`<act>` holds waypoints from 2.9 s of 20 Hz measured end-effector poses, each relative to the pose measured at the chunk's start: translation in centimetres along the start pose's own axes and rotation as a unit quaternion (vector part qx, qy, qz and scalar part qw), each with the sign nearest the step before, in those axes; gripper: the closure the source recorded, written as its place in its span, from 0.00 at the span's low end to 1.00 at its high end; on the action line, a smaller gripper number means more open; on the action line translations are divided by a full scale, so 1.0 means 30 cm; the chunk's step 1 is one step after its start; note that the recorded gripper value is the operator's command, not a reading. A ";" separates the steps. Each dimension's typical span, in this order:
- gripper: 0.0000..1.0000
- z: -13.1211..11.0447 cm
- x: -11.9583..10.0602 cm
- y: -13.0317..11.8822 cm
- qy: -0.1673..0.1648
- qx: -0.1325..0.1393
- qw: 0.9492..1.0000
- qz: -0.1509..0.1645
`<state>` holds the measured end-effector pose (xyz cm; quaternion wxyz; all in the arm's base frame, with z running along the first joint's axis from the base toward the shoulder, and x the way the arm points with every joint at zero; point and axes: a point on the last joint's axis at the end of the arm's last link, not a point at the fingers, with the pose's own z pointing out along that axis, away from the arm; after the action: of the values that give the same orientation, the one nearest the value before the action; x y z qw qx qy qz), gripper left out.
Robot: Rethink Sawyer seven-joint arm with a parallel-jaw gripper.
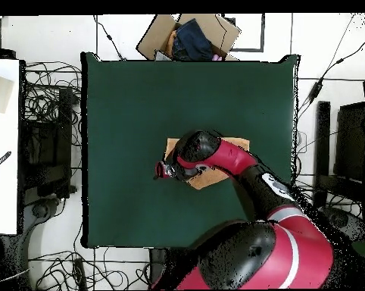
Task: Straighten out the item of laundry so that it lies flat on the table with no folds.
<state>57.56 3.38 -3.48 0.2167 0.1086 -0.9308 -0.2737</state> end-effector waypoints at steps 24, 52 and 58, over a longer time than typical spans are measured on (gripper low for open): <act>0.00 -0.011 -0.170 0.038 -0.008 0.024 0.999 -0.025; 0.00 -0.079 -0.334 -0.029 0.001 0.018 1.000 -0.024; 0.00 -0.095 -0.364 -0.069 0.010 0.007 1.000 -0.018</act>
<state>68.70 3.85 -6.24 0.2206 0.1298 -0.9283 -0.2697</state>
